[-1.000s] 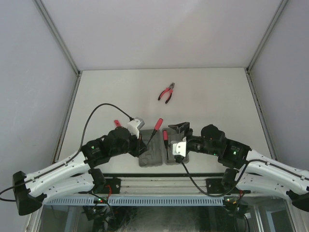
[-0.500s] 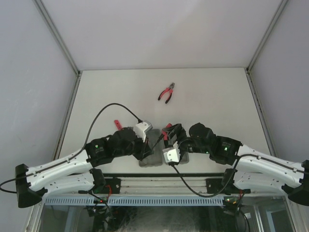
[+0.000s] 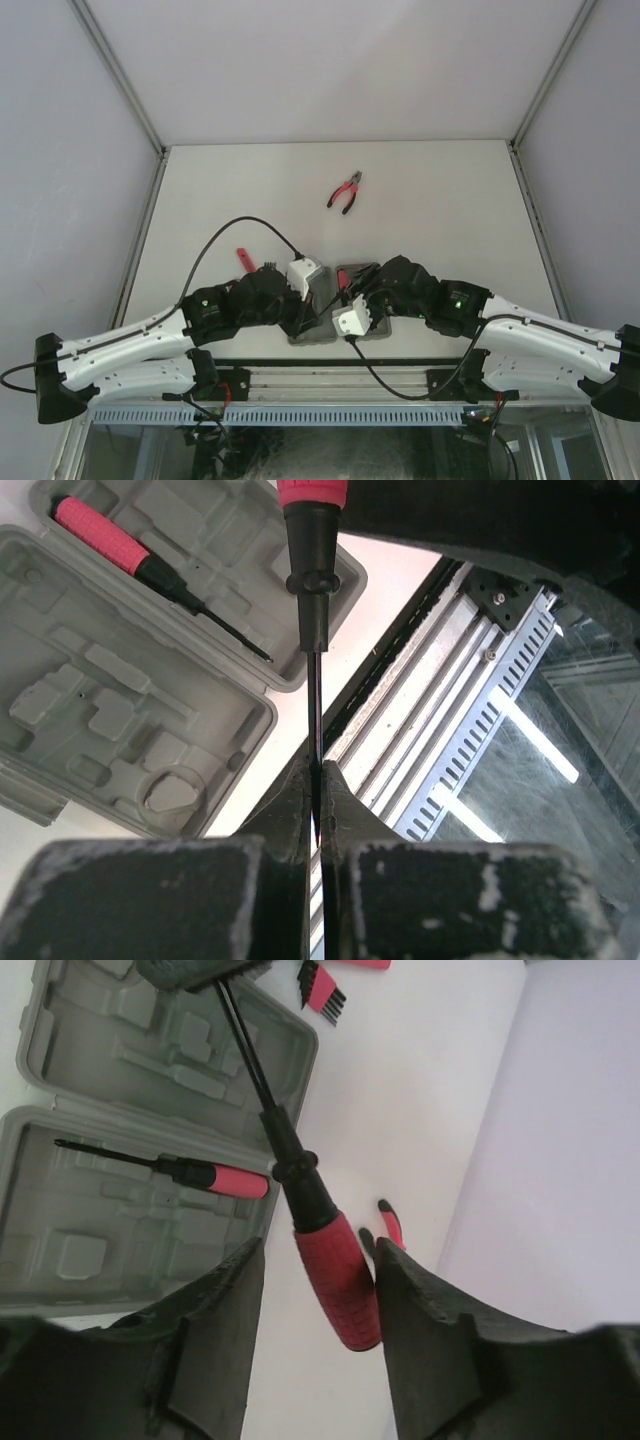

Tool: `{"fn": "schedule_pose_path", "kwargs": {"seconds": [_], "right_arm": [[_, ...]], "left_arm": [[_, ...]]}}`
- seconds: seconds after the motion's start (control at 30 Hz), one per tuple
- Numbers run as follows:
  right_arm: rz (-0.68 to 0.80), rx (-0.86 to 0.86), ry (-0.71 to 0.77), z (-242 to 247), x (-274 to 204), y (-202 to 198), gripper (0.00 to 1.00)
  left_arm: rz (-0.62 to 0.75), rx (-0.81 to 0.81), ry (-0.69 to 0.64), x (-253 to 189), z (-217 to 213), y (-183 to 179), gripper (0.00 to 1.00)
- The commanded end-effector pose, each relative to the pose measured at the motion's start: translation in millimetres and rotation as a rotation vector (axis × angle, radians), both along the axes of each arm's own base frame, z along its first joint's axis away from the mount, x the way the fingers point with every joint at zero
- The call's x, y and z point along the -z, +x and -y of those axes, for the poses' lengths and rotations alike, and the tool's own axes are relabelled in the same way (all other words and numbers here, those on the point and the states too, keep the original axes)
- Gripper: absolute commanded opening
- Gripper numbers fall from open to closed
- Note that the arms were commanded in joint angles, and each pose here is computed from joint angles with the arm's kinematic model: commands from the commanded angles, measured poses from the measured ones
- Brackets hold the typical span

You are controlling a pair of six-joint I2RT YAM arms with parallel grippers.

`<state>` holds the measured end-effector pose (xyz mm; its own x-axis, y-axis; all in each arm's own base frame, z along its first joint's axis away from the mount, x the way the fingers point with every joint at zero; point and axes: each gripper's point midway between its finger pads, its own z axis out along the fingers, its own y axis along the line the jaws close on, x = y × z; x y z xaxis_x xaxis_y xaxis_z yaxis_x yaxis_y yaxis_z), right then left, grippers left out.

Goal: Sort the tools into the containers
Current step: Pick up the screwdriver from the center of the board.

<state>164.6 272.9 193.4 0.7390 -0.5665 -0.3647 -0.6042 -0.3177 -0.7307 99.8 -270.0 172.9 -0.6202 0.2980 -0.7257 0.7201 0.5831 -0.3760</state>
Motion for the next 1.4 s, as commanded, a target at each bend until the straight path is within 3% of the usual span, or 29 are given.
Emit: {"fn": "schedule_pose_path", "kwargs": {"seconds": [0.0,0.17,0.33,0.53,0.67,0.97,1.37], "right_arm": [[0.056,0.035,0.010,1,-20,10,0.42],[0.051,0.044,0.025,5,-22,11,0.22],[0.034,0.051,0.034,10,-23,9,0.03],[0.010,0.072,0.075,12,-25,7,0.01],[-0.018,0.091,0.120,10,-25,5,0.00],[-0.140,0.201,0.294,4,-27,3,0.00],[-0.558,0.563,0.719,-14,-38,10,0.00]], "left_arm": [[0.052,0.067,-0.083,-37,16,-3,0.00],[0.055,0.080,-0.087,-38,16,-6,0.05],[0.072,0.074,-0.101,-43,14,-5,0.22],[0.113,0.026,-0.135,-56,6,1,0.50],[0.144,-0.030,-0.161,-66,-2,8,0.60],[0.239,-0.294,-0.230,-90,-44,37,0.65],[0.279,-0.542,-0.304,-100,-88,56,0.69]]}}
